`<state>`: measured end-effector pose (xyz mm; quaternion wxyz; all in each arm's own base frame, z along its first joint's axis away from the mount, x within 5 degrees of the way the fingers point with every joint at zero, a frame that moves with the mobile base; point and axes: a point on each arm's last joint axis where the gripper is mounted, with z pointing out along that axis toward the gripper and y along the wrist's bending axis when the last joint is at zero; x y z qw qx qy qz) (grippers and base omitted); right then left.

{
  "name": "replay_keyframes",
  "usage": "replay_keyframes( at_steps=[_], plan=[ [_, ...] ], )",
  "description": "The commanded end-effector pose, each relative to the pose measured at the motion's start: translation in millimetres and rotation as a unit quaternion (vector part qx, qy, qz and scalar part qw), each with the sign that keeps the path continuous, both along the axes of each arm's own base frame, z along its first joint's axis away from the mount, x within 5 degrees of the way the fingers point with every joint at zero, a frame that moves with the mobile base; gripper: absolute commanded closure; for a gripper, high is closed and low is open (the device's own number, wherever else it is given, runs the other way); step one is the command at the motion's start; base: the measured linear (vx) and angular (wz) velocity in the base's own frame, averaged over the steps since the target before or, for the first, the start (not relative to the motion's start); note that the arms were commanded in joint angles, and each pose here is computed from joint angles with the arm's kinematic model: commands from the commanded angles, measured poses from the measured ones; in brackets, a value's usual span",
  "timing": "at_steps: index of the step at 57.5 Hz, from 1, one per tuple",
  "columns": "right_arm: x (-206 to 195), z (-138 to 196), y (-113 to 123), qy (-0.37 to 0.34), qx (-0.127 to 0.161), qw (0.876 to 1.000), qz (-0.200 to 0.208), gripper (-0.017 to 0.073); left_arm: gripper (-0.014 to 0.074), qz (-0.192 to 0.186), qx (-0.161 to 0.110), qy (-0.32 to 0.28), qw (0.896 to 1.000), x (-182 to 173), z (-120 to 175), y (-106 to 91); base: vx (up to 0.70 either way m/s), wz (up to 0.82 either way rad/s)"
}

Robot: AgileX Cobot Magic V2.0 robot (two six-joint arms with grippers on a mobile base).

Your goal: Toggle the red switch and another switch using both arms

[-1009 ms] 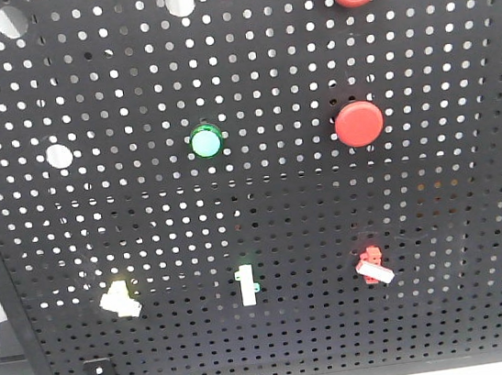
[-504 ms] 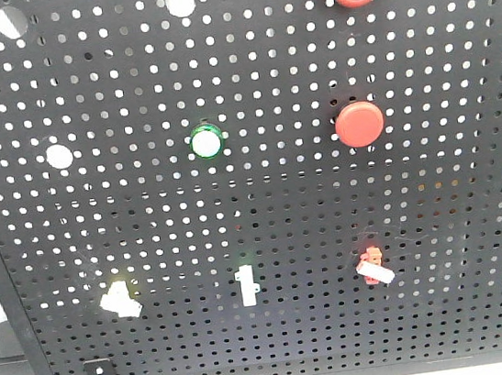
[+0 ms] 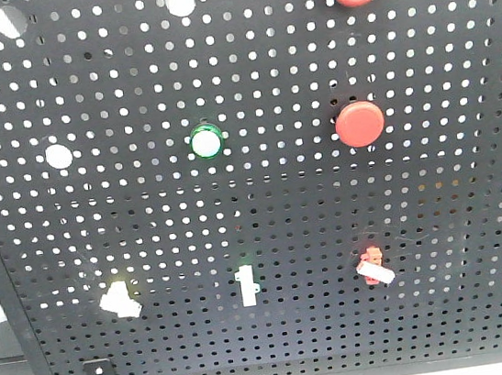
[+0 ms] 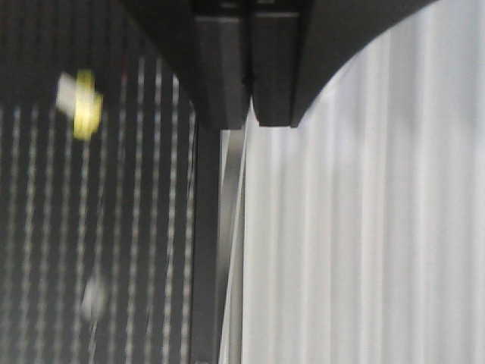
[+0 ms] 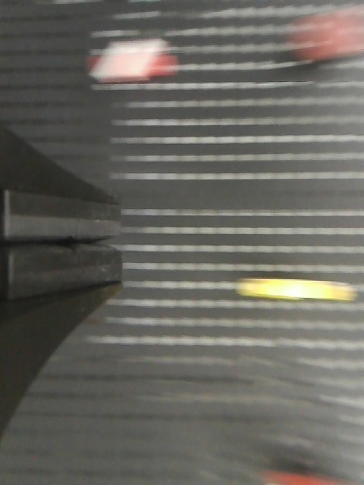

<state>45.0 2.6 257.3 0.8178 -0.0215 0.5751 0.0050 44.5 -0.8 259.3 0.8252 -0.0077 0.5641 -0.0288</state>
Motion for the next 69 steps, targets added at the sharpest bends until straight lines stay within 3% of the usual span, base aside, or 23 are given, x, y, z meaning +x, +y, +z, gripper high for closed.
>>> replay_keyframes(
  at_steps=[1,8,13,24,33,51,60,69],
  plan=[
    [-11.4,48.4,-0.6,-0.054,0.001,0.999,-0.004,0.0566,0.0591,0.006,0.019,-0.097,0.995,-16.7,51.2,-0.4,0.00,0.00],
    [-3.8,84.5,-1.2,-0.028,-0.002,1.000,-0.009,0.0566,0.0591,0.020,0.071,-0.103,0.992,-15.3,95.8,-2.5,0.00,0.00],
    [8.6,99.2,-0.9,-0.012,-0.003,1.000,-0.009,0.0566,0.0591,0.026,0.092,-0.082,0.992,-3.7,114.8,-3.1,0.00,0.00],
    [47.2,92.7,-0.2,0.066,-0.006,0.998,-0.009,0.0566,0.0591,0.021,0.088,0.036,0.995,36.0,106.5,-2.4,0.00,0.00],
    [68.1,83.5,0.3,0.110,-0.007,0.994,-0.009,0.0566,0.0591,0.022,0.091,0.128,0.987,56.1,90.0,-1.2,0.00,0.00],
    [82.5,75.7,0.6,0.142,-0.008,0.990,-0.008,0.0566,0.0591,0.011,0.089,0.160,0.983,86.5,80.5,-3.3,0.00,0.00],
    [82.4,77.2,0.7,0.134,-0.005,0.991,-0.007,0.0566,0.0591,-0.036,0.088,0.132,0.987,104.6,80.4,-17.0,0.00,0.00],
    [82.4,77.7,0.8,0.131,-0.005,0.991,-0.007,0.0566,0.0591,-0.104,0.095,0.142,0.980,124.8,68.9,-41.2,0.00,0.00]
  ],
)
